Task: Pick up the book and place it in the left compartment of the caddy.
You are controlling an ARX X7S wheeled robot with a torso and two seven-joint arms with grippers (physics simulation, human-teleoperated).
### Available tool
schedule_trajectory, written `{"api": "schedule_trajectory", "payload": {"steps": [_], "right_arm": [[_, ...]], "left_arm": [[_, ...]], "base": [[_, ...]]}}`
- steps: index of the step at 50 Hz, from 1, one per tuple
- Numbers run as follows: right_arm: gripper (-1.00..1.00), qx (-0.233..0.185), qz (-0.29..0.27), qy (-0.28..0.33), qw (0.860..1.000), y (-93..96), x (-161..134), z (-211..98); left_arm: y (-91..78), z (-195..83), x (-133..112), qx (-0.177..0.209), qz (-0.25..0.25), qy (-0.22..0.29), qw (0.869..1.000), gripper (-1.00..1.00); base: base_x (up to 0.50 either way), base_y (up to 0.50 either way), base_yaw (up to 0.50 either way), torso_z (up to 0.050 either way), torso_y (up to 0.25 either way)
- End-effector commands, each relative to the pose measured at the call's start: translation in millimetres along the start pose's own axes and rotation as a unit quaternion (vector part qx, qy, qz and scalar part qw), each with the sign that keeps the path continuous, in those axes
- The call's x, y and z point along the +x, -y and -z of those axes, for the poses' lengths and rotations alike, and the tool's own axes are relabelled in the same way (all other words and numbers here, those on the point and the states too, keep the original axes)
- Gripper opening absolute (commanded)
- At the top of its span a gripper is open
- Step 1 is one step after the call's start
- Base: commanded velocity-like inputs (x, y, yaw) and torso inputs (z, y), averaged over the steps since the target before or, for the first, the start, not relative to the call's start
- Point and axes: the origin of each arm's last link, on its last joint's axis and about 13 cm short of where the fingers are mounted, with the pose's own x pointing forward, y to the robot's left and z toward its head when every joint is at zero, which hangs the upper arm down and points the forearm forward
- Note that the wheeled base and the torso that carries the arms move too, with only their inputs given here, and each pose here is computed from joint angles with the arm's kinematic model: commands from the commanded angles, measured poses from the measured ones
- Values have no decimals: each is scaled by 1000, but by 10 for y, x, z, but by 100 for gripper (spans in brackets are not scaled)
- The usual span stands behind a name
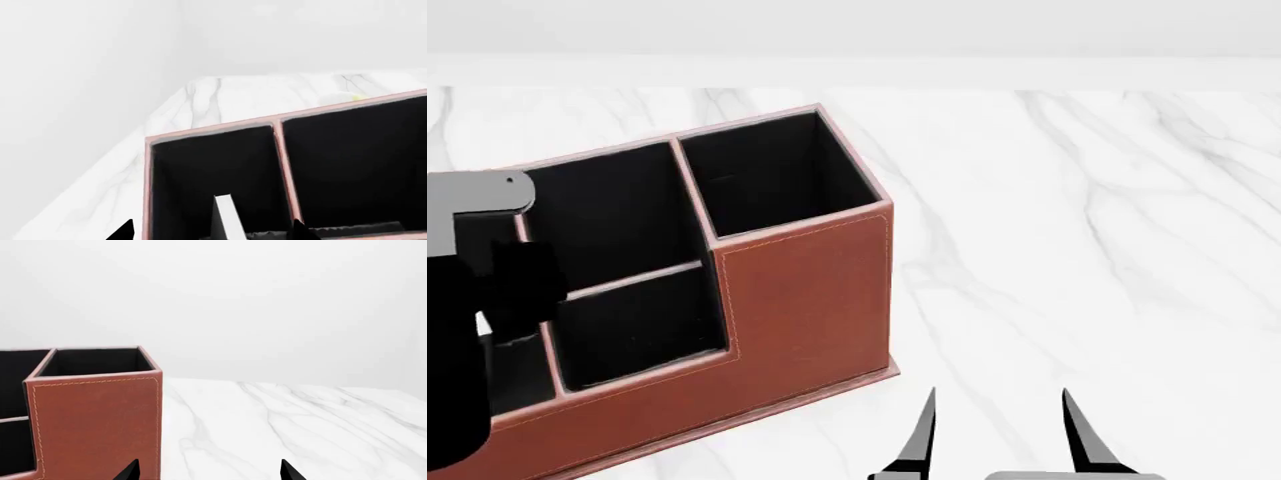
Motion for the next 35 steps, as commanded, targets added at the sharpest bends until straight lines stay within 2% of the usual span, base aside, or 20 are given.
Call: {"api": "schedule_trajectory", "payload": {"steps": [1,14,23,35], "right_arm": [[100,0,1,8,1000,12,24,-10],[100,-1,3,12,1000,17,17,-35],[100,-7,7,20,1000,24,22,-93],[100,-11,1,31,999,4,50,-188]], "left_arm": [[-37,-136,-307,0,22,34,999,100],[-161,-223,-628,-11,12,90,996,100],[-212,-200,-896,-29,47,125,991,100],[-216,-87,-1064,-42,73,171,982,100]], "base": [[0,0,0,0,0],[0,0,0,0,0],[0,0,0,0,0],[0,0,0,0,0]]}}
